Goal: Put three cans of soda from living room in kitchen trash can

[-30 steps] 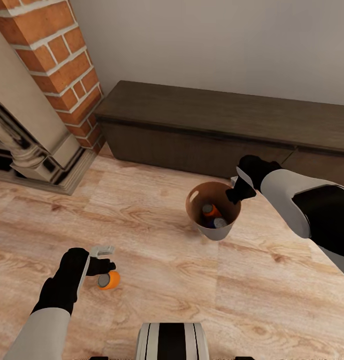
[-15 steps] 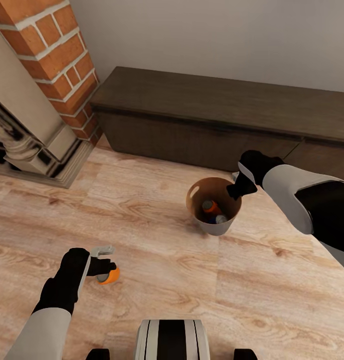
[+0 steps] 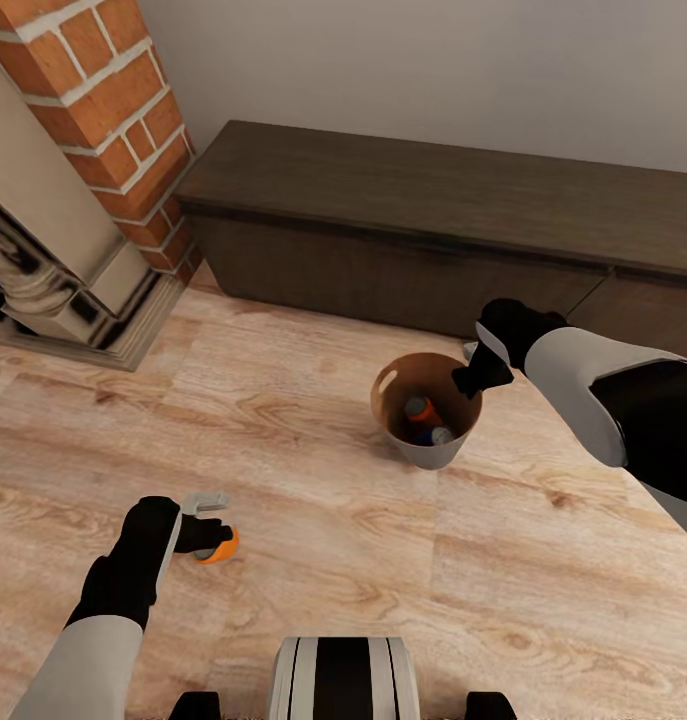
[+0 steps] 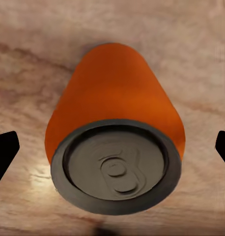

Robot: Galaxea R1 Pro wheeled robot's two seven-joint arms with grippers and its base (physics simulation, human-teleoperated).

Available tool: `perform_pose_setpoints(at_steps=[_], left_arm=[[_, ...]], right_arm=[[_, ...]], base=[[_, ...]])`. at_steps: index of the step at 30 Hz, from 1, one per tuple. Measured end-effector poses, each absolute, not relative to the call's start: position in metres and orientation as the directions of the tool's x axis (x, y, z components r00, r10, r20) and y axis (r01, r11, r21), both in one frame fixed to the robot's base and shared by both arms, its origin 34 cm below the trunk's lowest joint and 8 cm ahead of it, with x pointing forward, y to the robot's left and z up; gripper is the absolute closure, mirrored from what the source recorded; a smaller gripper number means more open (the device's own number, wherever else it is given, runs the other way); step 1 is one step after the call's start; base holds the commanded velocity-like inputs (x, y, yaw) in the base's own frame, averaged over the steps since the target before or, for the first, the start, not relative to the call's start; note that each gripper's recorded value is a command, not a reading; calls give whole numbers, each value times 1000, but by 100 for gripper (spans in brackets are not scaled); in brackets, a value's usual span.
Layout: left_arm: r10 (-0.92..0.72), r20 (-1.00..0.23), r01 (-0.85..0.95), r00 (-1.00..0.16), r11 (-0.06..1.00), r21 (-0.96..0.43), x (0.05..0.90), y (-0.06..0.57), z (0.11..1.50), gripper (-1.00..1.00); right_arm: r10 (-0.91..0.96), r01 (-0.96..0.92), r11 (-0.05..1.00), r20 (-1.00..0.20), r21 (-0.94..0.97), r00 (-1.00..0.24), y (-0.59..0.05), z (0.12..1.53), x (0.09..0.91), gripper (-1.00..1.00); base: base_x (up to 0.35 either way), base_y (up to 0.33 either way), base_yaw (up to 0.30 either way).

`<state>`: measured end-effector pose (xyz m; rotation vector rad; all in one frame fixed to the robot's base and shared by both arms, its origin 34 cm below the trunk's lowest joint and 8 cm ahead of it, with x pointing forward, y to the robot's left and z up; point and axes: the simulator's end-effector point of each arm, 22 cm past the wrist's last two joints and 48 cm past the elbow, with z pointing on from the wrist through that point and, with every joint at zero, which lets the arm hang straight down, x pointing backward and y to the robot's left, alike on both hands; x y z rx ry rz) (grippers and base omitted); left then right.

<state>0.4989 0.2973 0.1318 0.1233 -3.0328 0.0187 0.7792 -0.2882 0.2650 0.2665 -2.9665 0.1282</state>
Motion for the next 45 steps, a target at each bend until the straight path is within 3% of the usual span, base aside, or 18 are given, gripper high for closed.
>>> perform_pose_setpoints(at_steps=[4,5,19,45], left_arm=[[-80,115,-82,-990,997,-9,495,296,128,-100],[-80,115,-82,-990,997,-9,496,296,128,100],[-81,104,-83,-991,996,-16,500,295,132,100],[-78,17,-79,-997,996,-34,533,284,180,100]], right_arm=[[-168,-182,981,169,-70,-971,-288,263,780,100],[-168,-182,981,169,-70,-971,-288,263,780,100],[-170,-184,980,166,-72,-971,-289,266,779,100],[-128,-130,991,49,-38,-991,-283,343,801,100]], base=[[0,0,0],[0,0,0],[0,0,0],[0,0,0]])
